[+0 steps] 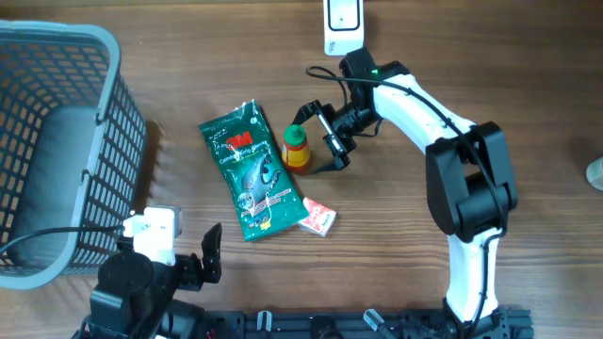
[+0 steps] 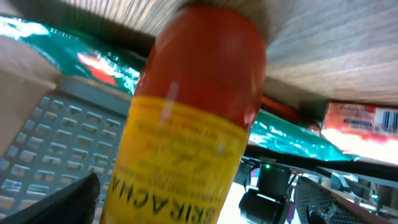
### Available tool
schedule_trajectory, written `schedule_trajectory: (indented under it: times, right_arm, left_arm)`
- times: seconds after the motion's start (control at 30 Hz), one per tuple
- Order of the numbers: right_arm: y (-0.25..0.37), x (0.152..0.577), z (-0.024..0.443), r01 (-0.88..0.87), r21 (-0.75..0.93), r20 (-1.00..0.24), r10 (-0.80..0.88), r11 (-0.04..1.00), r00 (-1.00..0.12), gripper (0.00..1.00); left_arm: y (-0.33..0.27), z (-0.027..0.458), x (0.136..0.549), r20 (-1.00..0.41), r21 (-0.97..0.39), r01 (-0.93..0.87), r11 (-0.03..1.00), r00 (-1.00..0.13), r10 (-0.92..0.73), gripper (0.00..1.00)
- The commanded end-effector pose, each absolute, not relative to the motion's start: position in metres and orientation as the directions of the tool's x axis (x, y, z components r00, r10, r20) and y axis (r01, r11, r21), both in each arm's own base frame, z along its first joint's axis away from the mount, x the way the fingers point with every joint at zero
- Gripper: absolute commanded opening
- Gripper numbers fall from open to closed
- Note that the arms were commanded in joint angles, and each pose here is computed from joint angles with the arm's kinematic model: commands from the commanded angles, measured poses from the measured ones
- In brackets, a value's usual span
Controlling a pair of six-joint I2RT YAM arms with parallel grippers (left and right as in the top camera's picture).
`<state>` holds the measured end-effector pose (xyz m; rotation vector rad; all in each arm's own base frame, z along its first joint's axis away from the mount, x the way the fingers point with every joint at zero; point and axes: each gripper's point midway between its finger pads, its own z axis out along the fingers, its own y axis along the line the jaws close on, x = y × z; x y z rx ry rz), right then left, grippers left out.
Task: Scan the item barcode
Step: 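Reach the right gripper back to the red Sriracha bottle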
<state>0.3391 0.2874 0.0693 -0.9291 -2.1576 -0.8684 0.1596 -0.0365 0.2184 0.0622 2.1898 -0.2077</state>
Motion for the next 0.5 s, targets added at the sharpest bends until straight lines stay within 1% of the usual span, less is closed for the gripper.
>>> schedule_trajectory:
  times: [0.0,0.1,0.17,0.33,0.47]
  right_arm:
    - [0.292,0.336,0.058,0.810,0.273,0.779,0.374,0.520,-0.503,1.00]
    - [0.301,0.332,0.056,0.810,0.264,0.787,0.369,0.524,-0.495,1.00]
    - [0.310,0.328,0.052,0.796,0.272,0.782,0.359,0.540,-0.510,1.00]
    - [0.327,0.324,0.027,0.804,0.239,0.795,0.365,0.544,-0.484,1.00]
    - [0.325,0.324,0.015,0.807,0.221,0.792,0.382,0.548,-0.476,0.93]
  left_arm:
    - [-0.037,0.222,0.160,-0.813,-0.138,0.121,0.983,-0.581,-0.042,1.00]
    - [-0.037,0.222,0.160,-0.813,-0.138,0.121,0.983,-0.581,-0.042,1.00]
    - [-0.037,0.222,0.160,-0.813,-0.138,0.121,0.983,-0.581,-0.042,1.00]
    - [-0.037,0.222,0.160,-0.813,-0.138,0.121,0.983,-0.581,-0.042,1.00]
    - [-0.037,0.222,0.160,-0.813,-0.138,0.121,0.983,-0.581,-0.042,1.00]
